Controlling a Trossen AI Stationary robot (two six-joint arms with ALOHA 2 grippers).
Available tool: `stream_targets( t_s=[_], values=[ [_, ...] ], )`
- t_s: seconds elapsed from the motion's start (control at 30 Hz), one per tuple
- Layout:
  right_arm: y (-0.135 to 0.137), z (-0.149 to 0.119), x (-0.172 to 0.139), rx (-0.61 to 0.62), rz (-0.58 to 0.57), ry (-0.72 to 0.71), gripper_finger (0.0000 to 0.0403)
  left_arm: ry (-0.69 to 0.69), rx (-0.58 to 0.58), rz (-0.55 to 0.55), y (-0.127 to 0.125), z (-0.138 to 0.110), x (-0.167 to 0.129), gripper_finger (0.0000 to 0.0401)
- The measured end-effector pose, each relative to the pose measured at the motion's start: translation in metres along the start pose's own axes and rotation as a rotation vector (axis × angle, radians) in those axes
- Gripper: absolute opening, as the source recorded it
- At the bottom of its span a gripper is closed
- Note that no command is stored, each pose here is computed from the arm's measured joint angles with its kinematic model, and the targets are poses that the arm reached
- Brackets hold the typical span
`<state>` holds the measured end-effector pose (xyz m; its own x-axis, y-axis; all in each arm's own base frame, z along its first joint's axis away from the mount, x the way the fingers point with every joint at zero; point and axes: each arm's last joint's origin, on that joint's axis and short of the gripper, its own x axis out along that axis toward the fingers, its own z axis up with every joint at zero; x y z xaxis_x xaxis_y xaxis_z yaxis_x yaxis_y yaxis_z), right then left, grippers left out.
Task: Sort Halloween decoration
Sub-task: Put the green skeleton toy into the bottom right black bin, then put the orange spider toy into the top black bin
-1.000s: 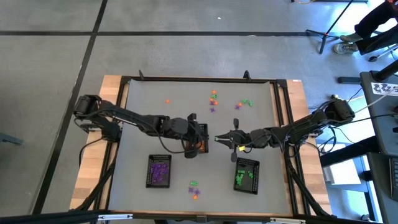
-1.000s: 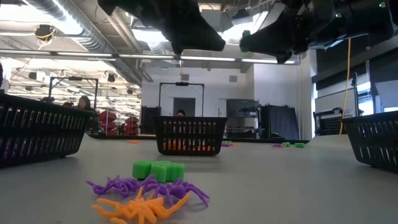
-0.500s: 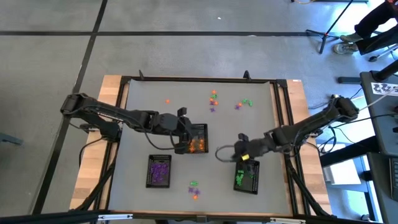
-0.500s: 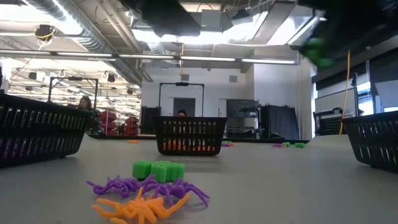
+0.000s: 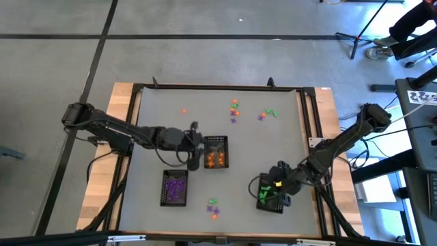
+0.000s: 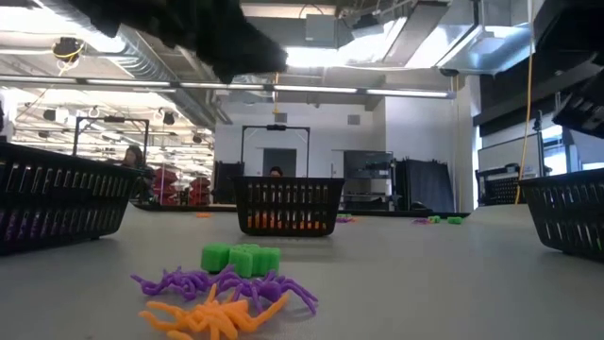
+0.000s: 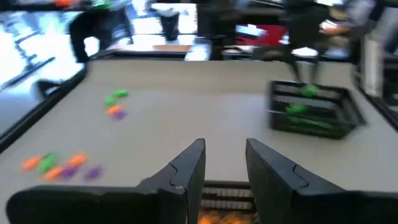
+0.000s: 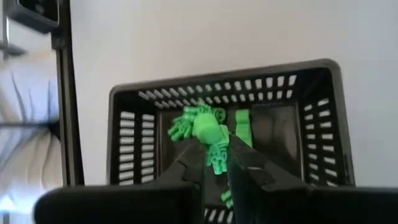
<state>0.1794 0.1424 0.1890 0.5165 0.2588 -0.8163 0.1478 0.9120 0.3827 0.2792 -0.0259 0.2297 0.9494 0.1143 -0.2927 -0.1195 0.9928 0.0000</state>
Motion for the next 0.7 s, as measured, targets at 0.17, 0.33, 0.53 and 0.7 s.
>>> stream_targets(
  t_s=[0.17,0.33,0.53,0.7],
  values=[
    [-0.004,0.002,0.003,0.054,-0.015,-0.024,0.0082,-0.004,-0.119,0.315,0.03,0.001,-0.014,0.0108],
    [-0.006,0.003,0.004,0.063,-0.022,-0.027,0.0144,0.053,-0.124,0.423,0.054,0.0,-0.023,0.0108],
    [-0.003,0.009,0.001,0.0,-0.017,-0.054,0.0177,0.285,-0.2,0.447,0.097,-0.001,-0.025,0.0108],
    [-0.002,0.024,-0.002,-0.191,-0.146,-0.267,0.0174,0.463,-0.246,0.539,0.145,0.008,-0.029,0.0108]
  ],
)
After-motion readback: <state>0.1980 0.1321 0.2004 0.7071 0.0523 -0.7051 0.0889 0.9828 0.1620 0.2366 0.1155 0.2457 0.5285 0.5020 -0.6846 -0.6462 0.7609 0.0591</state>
